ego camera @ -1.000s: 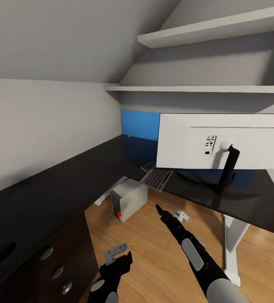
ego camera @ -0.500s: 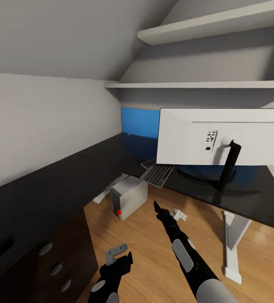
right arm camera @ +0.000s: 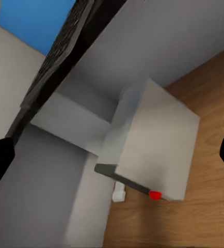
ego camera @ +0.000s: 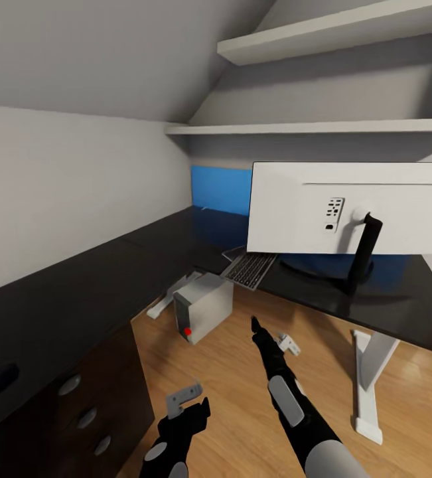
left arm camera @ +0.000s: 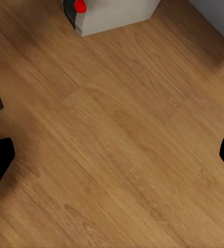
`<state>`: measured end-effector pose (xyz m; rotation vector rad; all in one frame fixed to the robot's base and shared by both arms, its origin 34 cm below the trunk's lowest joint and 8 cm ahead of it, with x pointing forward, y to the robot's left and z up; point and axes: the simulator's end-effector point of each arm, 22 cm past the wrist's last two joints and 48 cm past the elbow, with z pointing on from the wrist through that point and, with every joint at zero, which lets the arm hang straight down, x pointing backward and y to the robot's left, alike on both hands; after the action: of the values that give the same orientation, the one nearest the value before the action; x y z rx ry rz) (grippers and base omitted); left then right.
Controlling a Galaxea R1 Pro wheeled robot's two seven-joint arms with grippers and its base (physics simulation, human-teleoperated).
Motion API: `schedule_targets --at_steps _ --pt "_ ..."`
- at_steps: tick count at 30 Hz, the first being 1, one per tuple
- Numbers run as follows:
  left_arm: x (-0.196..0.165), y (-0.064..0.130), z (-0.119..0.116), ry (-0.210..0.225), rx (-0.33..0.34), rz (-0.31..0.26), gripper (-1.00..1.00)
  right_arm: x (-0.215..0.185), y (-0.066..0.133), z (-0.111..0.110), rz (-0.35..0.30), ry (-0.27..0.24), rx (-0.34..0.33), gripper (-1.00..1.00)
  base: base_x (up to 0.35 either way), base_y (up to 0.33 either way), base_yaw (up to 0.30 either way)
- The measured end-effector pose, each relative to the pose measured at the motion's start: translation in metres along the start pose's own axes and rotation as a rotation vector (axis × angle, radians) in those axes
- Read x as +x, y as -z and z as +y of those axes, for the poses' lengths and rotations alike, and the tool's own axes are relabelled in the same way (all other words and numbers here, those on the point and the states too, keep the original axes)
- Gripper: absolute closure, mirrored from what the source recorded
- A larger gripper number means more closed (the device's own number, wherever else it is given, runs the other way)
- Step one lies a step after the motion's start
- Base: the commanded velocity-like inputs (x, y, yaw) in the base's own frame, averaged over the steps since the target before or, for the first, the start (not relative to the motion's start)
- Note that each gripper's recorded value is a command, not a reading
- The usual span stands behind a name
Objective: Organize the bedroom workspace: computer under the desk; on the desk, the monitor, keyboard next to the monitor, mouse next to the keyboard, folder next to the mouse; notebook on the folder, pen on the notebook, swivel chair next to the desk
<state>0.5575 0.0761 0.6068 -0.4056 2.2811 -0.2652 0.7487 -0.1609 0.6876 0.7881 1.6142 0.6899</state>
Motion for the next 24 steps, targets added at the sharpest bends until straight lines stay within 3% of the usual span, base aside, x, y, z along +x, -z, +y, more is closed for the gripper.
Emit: schedule_targets --at_steps 8,14,24 --pt "0.023 -0.003 -0.017 -0.044 0.045 0.009 -1.00 0.005 -0.001 -0.032 0.004 -0.243 0.060 -1.00 0.000 0.000 0.000" --pt "0.036 -0.007 -0.021 -0.062 0.063 0.012 -1.00 0.011 -0.002 -0.031 0.014 -0.293 0.017 -1.00 0.000 0.000 0.000" --pt "0.048 -0.013 -0.019 -0.068 0.068 0.015 -1.00 0.009 0.001 0.001 -0.009 -0.319 -0.172 -1.00 0.000 0.000 0.000"
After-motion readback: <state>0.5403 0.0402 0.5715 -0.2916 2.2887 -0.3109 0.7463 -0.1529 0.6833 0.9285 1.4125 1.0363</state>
